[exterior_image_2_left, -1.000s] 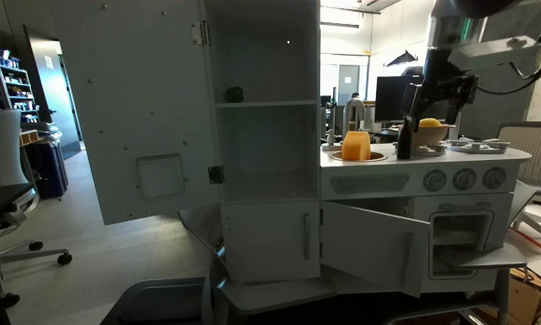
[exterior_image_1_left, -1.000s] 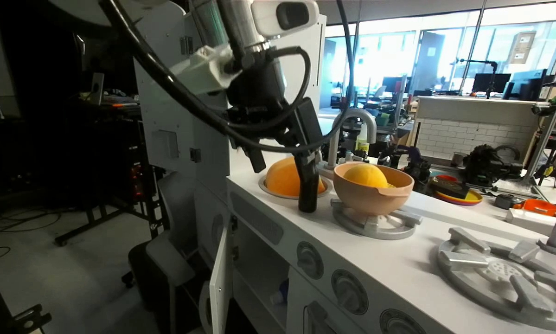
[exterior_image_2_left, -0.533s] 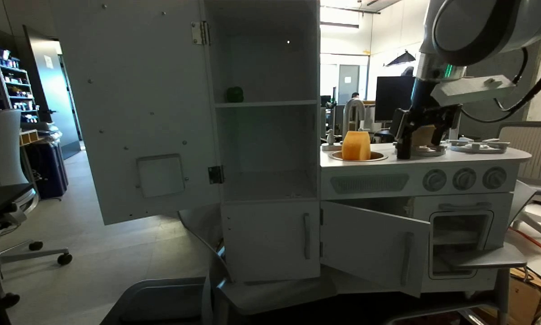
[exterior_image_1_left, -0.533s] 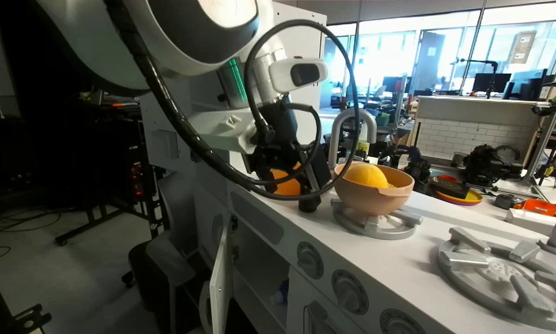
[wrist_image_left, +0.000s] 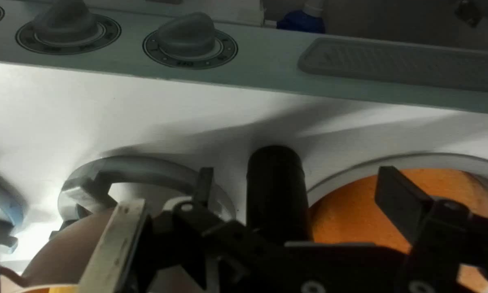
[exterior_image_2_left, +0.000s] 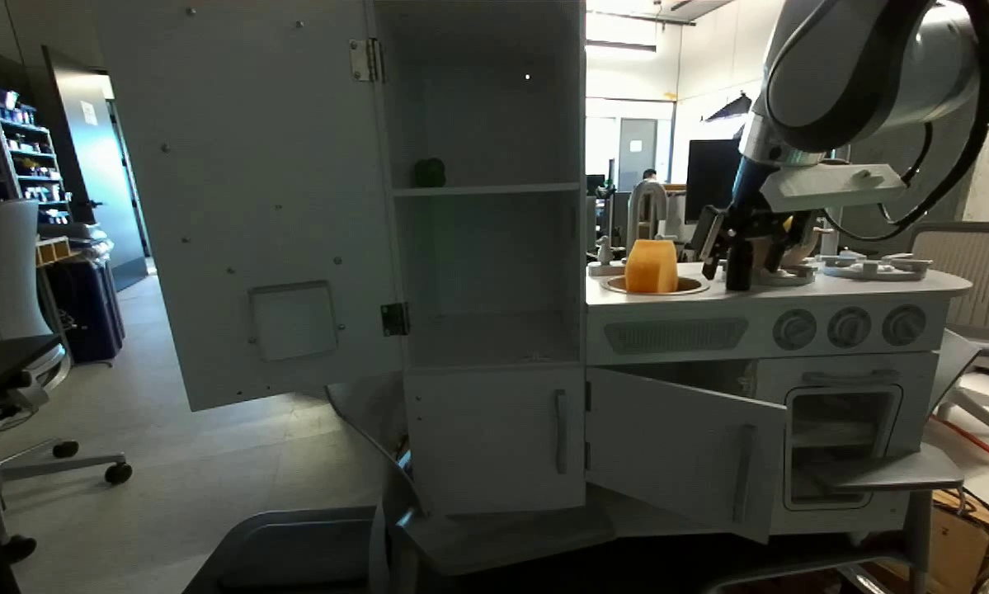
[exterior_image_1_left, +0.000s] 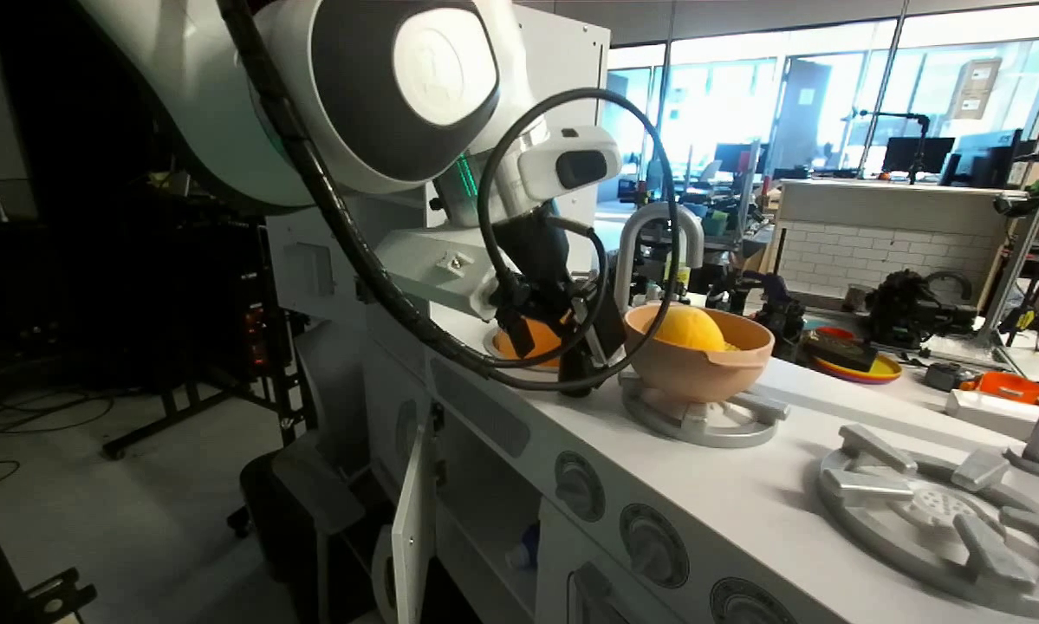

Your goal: Open the right cabinet door then put the black bottle and orange sponge in the top compartment of the right cabinet respectively

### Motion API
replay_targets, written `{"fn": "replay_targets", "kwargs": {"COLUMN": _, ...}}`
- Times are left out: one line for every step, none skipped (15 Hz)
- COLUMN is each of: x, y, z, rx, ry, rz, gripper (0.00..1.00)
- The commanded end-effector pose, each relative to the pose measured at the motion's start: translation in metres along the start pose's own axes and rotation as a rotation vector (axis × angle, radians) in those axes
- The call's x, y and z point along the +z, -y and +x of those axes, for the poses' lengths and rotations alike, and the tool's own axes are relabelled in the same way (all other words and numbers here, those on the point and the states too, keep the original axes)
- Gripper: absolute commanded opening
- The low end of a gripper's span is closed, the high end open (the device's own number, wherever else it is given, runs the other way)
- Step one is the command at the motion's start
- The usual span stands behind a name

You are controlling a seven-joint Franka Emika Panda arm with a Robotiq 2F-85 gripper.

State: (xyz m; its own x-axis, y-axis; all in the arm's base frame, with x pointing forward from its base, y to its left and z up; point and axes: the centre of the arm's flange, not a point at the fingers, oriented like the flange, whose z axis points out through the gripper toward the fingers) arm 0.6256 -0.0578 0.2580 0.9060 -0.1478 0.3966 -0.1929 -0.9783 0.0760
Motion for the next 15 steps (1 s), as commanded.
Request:
{"fn": "replay_targets", "kwargs": {"x": 0.011, "y": 0.001, "z": 0.01, "rx": 0.014, "ry": -0.035, "rz": 0.009, "gripper": 1.0}}
{"fn": "replay_targets", "kwargs": {"x": 0.008, "y": 0.002, "z": 0.012, "rx": 0.018, "ry": -0.037, "rz": 0.009, "gripper": 1.0}}
{"fn": "replay_targets", "kwargs": {"x": 0.005, "y": 0.006, "z": 0.014, "rx": 0.021, "ry": -0.039, "rz": 0.006, "gripper": 1.0}}
{"fn": "replay_targets", "kwargs": {"x": 0.013, "y": 0.002, "z": 0.013, "rx": 0.021, "ry": -0.04, "rz": 0.01, "gripper": 1.0}}
{"fn": "replay_targets", "kwargs": {"x": 0.011, "y": 0.003, "z": 0.015, "rx": 0.023, "ry": -0.042, "rz": 0.008, "gripper": 1.0}}
{"fn": "replay_targets", "kwargs": {"x": 0.007, "y": 0.007, "z": 0.017, "rx": 0.022, "ry": -0.041, "rz": 0.005, "gripper": 1.0}}
{"fn": "replay_targets", "kwargs": {"x": 0.014, "y": 0.002, "z": 0.015, "rx": 0.023, "ry": -0.046, "rz": 0.01, "gripper": 1.0}}
{"fn": "replay_targets", "kwargs": {"x": 0.013, "y": 0.002, "z": 0.017, "rx": 0.026, "ry": -0.047, "rz": 0.01, "gripper": 0.98}}
{"fn": "replay_targets", "kwargs": {"x": 0.007, "y": 0.006, "z": 0.019, "rx": 0.028, "ry": -0.048, "rz": 0.008, "gripper": 0.74}}
{"fn": "replay_targets", "kwargs": {"x": 0.014, "y": 0.002, "z": 0.017, "rx": 0.029, "ry": -0.05, "rz": 0.012, "gripper": 0.73}}
{"fn": "replay_targets", "kwargs": {"x": 0.013, "y": 0.003, "z": 0.017, "rx": 0.033, "ry": -0.051, "rz": 0.011, "gripper": 0.72}}
{"fn": "replay_targets", "kwargs": {"x": 0.009, "y": 0.006, "z": 0.019, "rx": 0.033, "ry": -0.051, "rz": 0.007, "gripper": 0.64}}
{"fn": "replay_targets", "kwargs": {"x": 0.014, "y": 0.002, "z": 0.018, "rx": 0.033, "ry": -0.054, "rz": 0.01, "gripper": 0.56}}
{"fn": "replay_targets", "kwargs": {"x": 0.016, "y": 0.0, "z": 0.018, "rx": 0.034, "ry": -0.055, "rz": 0.011, "gripper": 0.46}}
{"fn": "replay_targets", "kwargs": {"x": 0.009, "y": 0.005, "z": 0.02, "rx": 0.035, "ry": -0.055, "rz": 0.005, "gripper": 0.4}}
